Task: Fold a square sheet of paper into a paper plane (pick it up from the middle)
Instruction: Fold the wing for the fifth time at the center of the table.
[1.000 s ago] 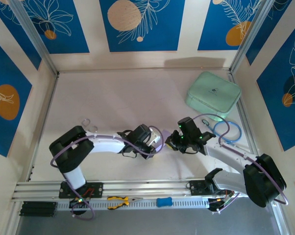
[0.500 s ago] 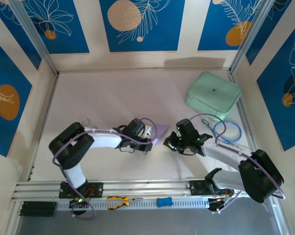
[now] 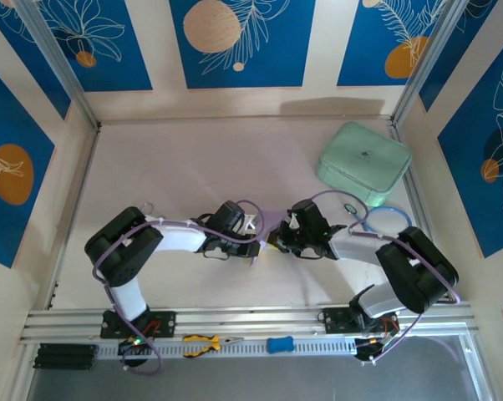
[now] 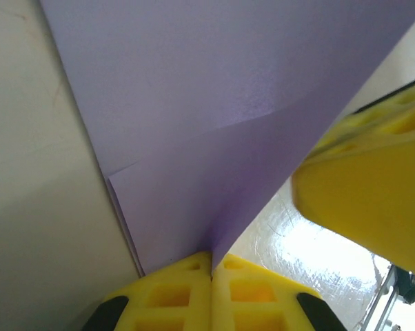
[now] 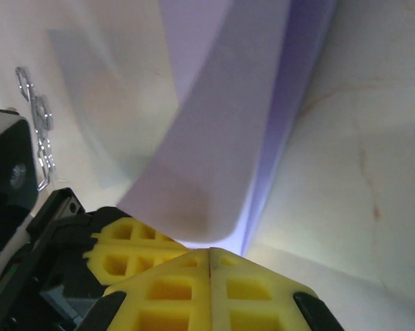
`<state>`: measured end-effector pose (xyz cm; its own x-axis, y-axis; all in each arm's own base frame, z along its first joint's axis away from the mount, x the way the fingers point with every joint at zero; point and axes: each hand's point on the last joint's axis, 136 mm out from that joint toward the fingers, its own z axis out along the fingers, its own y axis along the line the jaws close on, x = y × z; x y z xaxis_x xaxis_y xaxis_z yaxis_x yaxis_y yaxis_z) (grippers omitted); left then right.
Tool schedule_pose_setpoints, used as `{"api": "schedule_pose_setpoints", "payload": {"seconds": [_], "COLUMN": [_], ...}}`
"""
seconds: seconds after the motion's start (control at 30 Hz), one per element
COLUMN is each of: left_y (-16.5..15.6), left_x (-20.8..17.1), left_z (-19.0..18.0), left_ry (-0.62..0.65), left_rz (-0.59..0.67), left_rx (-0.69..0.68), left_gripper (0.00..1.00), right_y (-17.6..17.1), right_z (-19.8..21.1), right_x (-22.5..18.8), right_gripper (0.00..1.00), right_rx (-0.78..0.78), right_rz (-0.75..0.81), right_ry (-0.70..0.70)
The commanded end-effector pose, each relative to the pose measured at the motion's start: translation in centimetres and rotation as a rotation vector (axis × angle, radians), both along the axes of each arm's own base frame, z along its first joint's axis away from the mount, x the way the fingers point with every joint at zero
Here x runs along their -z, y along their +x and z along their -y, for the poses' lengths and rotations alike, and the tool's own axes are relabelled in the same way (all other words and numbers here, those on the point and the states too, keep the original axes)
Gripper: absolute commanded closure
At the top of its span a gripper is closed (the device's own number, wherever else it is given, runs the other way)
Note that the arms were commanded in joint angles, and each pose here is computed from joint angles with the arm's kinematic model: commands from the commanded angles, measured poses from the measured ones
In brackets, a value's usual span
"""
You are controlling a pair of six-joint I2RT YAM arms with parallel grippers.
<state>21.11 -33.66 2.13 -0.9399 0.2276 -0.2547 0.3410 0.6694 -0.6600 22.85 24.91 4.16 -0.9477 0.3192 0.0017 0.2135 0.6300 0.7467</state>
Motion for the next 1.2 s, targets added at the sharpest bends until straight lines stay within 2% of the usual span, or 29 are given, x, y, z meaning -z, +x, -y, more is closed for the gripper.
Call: {"api": "schedule_pose_setpoints", "payload": {"seconds": [0.0, 0.43, 0.8, 1.17], "left_y": [-0.6, -0.7, -0.5, -0.1], "left_x": [1.0, 0.7, -0.6, 0.5], "left_z": [-0.5, -1.2, -1.4, -2.6], "left_ry": [-0.001, -0.056, -0.164, -0.151], "left_rz": [-0.058, -0.078, -0.06, -0.104], "left_rx": [-0.002, -0.022, -0.033, -0.1], "left_gripper": [1.0, 1.0, 1.0, 1.0], "right_y": [1.3, 2.2, 2.6, 3.0], "right_z": [-1.9, -0.9, -1.4, -2.9], "right_x": [-1.9, -0.5, -0.8, -0.7], "right_gripper": [0.94, 0.95, 0.94, 0.94], "right_rx": [-0.052, -0.046, -0.083, -0.154], "right_rz": [0.079, 0.056, 0.056, 0.057], "right_ry": [0.079, 0.055, 0.086, 0.135]}}
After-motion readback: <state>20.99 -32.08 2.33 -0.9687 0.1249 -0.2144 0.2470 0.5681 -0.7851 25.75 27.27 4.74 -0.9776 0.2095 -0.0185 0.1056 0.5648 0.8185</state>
